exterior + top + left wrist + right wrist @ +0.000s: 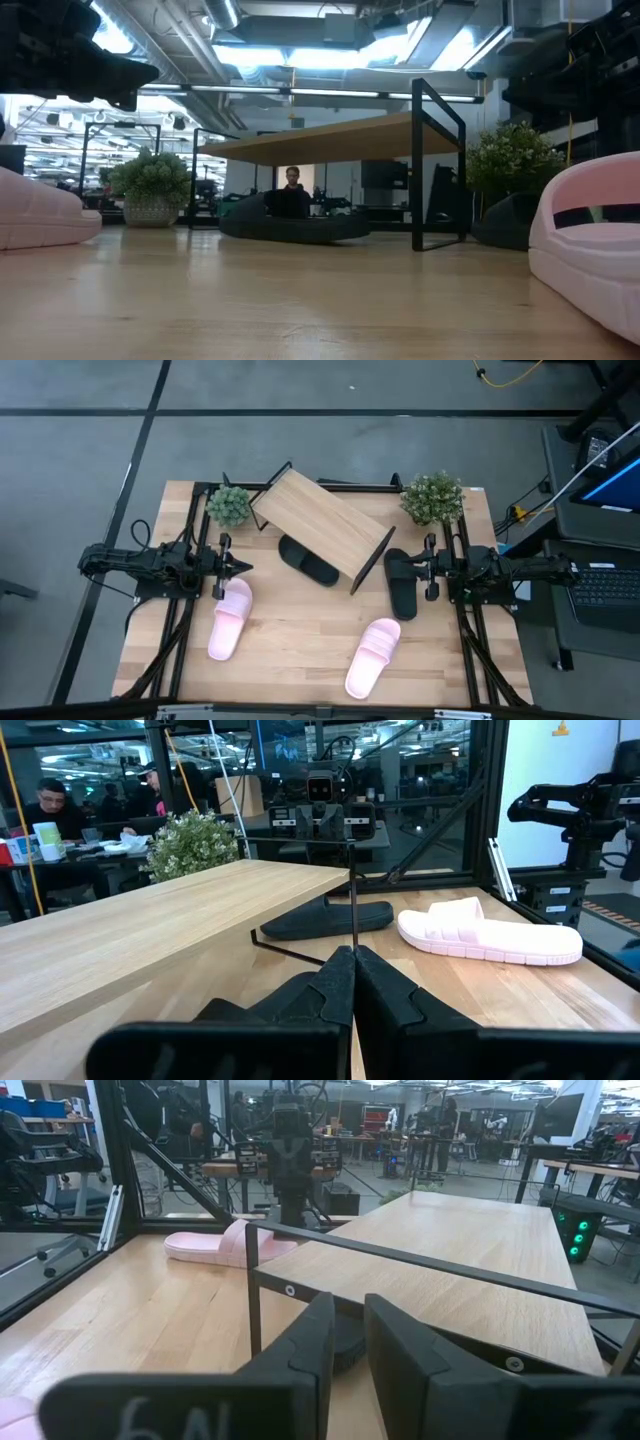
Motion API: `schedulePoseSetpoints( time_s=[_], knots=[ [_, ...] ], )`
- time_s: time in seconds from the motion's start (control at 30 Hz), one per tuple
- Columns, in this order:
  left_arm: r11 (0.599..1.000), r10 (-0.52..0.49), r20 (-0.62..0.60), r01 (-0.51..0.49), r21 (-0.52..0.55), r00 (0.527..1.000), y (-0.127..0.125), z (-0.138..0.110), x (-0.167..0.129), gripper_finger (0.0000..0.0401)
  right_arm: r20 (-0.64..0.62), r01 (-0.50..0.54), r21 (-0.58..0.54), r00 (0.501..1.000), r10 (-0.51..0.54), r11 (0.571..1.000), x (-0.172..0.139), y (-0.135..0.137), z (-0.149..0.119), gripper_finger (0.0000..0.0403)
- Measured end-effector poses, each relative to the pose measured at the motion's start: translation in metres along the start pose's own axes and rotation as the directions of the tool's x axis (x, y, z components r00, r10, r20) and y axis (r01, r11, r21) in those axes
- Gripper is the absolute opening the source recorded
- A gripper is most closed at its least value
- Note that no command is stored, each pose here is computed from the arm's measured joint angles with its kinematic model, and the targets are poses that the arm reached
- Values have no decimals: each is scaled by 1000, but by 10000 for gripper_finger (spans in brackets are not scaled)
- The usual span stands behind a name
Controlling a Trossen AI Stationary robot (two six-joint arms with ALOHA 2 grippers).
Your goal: Pick and place slides into the shelf
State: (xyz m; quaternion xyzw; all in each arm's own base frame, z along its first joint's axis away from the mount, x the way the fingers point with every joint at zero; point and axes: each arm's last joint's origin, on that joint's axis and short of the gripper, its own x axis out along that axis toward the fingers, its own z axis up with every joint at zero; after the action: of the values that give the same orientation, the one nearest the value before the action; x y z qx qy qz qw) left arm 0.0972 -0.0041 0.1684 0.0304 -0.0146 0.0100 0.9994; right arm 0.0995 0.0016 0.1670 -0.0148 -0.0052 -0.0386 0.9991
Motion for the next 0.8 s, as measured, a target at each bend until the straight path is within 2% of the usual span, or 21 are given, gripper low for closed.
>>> schedulePoseSetpoints(
  time_s=[0.23, 0.4, 0.7, 0.8],
  knots=[
    [1000, 0, 0, 0, 0, 1000, 0, 0, 0, 0, 0, 0, 0, 1000, 0, 1000, 0, 0, 0, 63],
    [1000, 0, 0, 0, 0, 1000, 0, 0, 0, 0, 1, 2, -80, 1000, -1, 997, 0, 0, 0, 63],
    [1000, 0, 0, 0, 0, 1000, 0, 0, 0, 0, 1, 2, -72, 1000, -2, 997, 0, 0, 0, 63],
    [1000, 0, 0, 0, 1, 1000, 0, 0, 0, 0, 1, 2, -37, 1000, -2, 999, 0, 0, 0, 63]
  ],
)
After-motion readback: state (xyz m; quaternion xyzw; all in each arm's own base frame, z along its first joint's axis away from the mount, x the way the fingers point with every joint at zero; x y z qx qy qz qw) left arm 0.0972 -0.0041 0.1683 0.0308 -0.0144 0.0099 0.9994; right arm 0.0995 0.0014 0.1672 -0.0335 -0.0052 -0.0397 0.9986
